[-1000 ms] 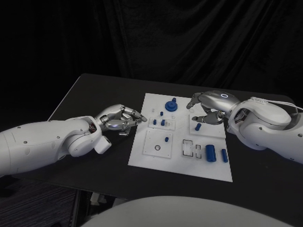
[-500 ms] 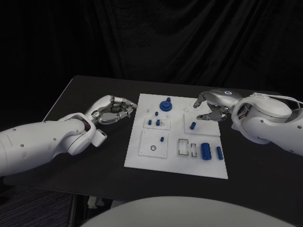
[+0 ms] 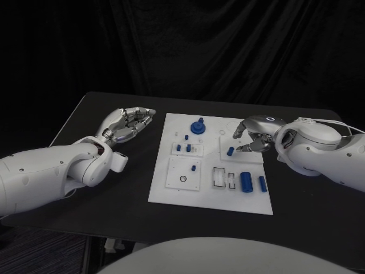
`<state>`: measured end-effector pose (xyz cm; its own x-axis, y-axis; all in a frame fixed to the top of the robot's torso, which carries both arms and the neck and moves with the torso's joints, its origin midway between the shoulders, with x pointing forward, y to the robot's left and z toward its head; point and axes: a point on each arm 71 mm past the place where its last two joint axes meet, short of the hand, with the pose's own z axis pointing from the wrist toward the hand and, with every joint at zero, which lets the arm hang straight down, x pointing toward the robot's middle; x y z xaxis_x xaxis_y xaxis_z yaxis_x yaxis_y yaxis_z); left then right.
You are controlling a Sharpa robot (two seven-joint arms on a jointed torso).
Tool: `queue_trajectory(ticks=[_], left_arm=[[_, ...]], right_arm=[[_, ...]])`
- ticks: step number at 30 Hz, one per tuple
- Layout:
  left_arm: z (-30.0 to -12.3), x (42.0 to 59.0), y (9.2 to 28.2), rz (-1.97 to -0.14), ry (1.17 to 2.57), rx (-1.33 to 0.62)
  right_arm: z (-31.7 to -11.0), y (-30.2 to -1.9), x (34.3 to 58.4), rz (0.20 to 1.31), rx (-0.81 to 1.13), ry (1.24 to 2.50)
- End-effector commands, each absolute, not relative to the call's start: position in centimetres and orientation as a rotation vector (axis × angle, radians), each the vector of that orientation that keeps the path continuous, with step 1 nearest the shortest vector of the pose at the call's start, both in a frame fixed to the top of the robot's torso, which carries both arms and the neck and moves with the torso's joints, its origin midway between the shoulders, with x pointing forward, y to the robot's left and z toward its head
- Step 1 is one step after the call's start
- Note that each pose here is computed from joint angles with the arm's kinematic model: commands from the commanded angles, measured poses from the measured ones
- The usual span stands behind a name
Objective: Assemble the parts on the task board
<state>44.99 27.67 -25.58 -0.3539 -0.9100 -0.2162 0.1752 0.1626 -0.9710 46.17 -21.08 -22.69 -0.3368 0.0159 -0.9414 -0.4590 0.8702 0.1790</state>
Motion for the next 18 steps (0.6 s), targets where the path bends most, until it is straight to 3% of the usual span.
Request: queue_trajectory(ticks=[1,18], left_arm=[[-24.1,44.9,27.8,-1.528,1.241,-0.720],[-23.8,44.5,27.2,-1.653,1.213,-0.768]], right_arm=[[-23.6,-21.1,46.0,0.507,-0.340,1.898],[-25.6,-20.1,45.6,0.569,-0.351,1.882]])
